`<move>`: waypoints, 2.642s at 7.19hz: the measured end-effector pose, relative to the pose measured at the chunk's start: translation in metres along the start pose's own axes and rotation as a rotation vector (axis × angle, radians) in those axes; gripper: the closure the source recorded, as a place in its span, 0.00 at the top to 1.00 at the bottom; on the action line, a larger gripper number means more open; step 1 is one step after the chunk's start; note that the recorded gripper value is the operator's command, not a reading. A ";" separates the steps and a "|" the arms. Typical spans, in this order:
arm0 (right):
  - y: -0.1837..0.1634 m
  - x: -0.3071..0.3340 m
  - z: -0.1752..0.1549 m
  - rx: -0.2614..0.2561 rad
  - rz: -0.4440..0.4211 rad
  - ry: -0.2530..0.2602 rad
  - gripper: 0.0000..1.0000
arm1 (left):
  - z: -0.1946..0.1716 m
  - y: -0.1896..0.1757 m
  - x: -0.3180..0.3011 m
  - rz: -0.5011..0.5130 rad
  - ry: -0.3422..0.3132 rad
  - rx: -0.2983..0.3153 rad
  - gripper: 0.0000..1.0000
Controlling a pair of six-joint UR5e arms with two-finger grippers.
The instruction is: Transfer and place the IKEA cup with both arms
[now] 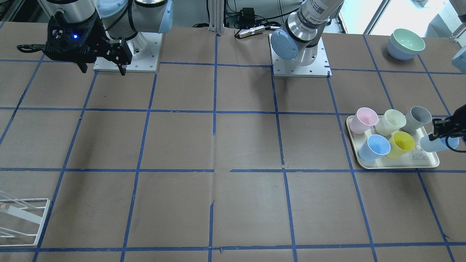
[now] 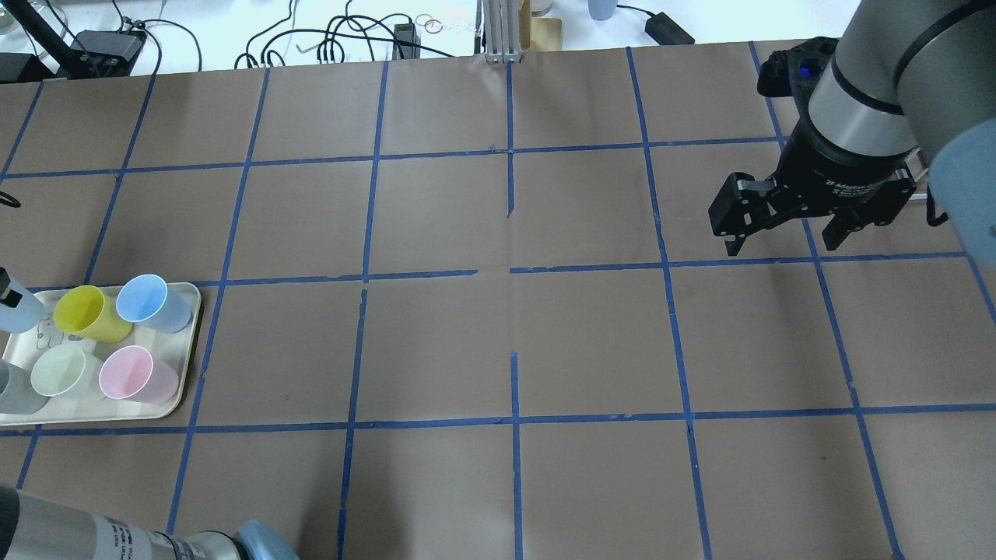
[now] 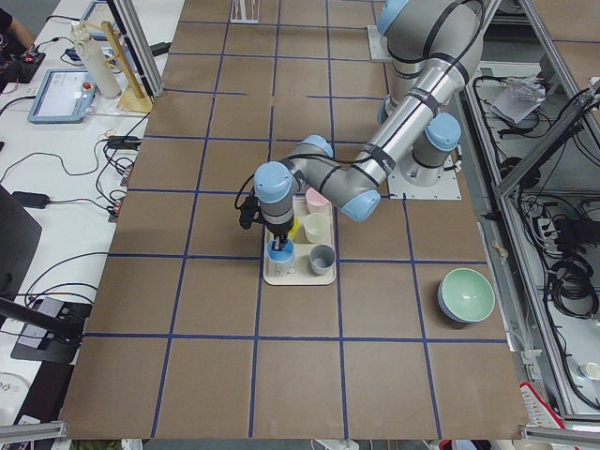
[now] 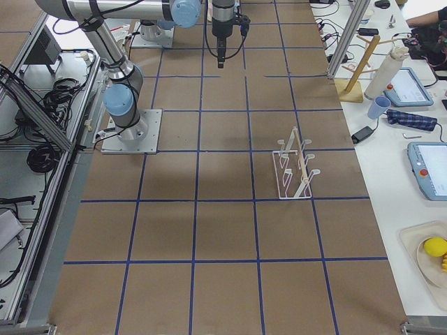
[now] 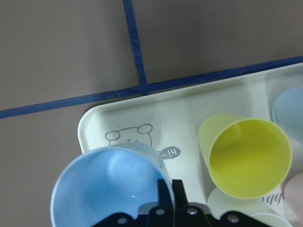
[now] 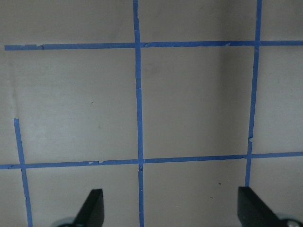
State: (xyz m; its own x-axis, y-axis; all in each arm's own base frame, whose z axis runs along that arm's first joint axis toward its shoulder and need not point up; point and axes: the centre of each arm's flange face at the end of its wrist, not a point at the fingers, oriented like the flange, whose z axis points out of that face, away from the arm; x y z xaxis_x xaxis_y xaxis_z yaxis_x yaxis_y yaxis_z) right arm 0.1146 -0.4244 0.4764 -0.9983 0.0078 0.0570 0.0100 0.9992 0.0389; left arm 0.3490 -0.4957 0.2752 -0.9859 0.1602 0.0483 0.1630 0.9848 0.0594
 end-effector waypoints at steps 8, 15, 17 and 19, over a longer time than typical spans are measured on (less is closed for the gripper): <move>-0.003 -0.006 0.001 0.004 -0.005 -0.052 1.00 | -0.036 0.003 0.012 0.010 -0.005 -0.012 1.00; -0.002 -0.006 0.000 0.004 -0.006 -0.060 1.00 | -0.196 -0.018 0.271 -0.236 0.003 -0.053 1.00; -0.002 -0.006 0.000 0.004 -0.005 -0.060 1.00 | -0.202 -0.038 0.371 -0.262 -0.029 -0.031 1.00; -0.002 -0.006 -0.001 0.007 -0.005 -0.058 1.00 | -0.198 -0.052 0.457 -0.174 -0.050 0.025 1.00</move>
State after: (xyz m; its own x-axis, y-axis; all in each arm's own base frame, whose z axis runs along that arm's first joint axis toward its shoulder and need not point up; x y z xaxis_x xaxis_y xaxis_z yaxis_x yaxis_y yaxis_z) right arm 0.1204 -0.4269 0.4770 -1.0000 0.0053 -0.0014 0.0052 0.9995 0.0319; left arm -0.1030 -0.4869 0.4913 -0.9999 -0.0103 -0.0098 -0.0107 0.9992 0.0376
